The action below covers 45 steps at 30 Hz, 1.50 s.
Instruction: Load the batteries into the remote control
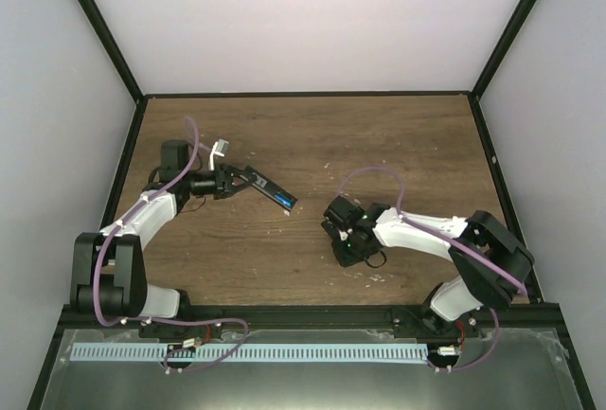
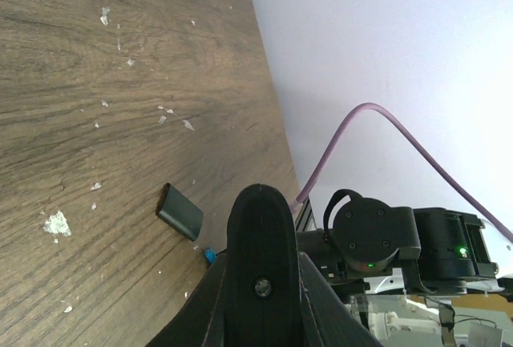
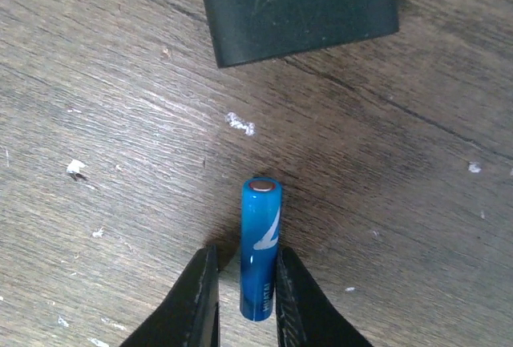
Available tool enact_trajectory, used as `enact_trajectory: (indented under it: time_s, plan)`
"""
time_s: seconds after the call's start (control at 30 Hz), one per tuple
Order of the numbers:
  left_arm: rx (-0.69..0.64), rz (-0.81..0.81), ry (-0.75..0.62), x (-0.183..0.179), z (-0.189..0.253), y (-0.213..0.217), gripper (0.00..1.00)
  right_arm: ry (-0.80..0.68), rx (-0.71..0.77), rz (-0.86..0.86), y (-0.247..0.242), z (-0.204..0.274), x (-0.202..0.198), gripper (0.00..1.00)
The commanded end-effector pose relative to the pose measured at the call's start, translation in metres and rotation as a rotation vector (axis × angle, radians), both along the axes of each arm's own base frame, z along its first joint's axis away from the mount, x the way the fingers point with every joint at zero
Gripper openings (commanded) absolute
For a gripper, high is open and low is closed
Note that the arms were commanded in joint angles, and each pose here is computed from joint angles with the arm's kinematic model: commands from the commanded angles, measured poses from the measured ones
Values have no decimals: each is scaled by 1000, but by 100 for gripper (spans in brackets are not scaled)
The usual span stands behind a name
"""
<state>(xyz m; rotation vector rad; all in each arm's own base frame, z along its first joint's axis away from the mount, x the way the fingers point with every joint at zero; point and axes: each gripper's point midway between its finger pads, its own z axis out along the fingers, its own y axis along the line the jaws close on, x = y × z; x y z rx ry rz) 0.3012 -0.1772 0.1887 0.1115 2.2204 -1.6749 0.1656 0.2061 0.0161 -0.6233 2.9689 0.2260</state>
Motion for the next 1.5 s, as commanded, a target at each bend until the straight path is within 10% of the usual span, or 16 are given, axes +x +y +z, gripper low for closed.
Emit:
enact_trajectory:
  time_s: [0.0,1.47]
  plan:
    - [-19,-10,-29,3,9,0,0,26,-75,-1,-12,-9,-9,12]
    - [-79,-263,24,-50,-4,-38,0,88,170,275,97,173,27,1]
